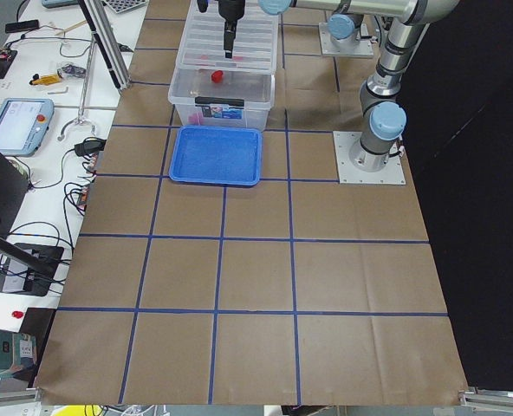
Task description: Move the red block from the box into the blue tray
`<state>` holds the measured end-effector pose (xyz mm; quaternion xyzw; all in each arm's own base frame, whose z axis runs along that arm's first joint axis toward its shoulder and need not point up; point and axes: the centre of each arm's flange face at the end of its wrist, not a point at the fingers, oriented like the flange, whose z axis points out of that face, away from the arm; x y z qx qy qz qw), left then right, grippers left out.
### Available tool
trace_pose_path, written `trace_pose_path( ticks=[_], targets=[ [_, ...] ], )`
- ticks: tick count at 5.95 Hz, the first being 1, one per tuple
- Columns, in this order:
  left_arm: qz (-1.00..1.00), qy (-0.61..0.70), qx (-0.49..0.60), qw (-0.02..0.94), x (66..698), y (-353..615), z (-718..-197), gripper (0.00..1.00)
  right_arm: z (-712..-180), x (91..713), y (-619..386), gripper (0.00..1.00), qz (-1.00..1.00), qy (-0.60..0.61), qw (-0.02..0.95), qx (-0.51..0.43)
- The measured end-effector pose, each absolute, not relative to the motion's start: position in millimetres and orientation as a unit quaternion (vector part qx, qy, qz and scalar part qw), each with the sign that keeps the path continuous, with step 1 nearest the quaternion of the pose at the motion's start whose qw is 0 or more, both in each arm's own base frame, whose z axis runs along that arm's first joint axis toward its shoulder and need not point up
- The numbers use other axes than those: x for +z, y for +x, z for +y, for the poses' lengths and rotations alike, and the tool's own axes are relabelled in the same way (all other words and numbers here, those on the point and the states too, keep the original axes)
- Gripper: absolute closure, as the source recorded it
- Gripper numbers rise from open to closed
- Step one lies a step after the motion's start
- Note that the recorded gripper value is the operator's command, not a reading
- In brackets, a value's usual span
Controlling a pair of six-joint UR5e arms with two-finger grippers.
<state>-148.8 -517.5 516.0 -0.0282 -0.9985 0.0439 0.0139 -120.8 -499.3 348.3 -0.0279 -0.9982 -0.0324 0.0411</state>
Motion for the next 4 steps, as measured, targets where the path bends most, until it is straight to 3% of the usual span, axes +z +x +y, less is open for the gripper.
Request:
trace_pose_path(
  ticks=[4],
  targets=[
    [-0.994,-0.107,0.030,0.014,499,-157,-527,0.02,-498,350,-148,0.00,-0.996,-0.037,0.070,-0.025]
  ],
)
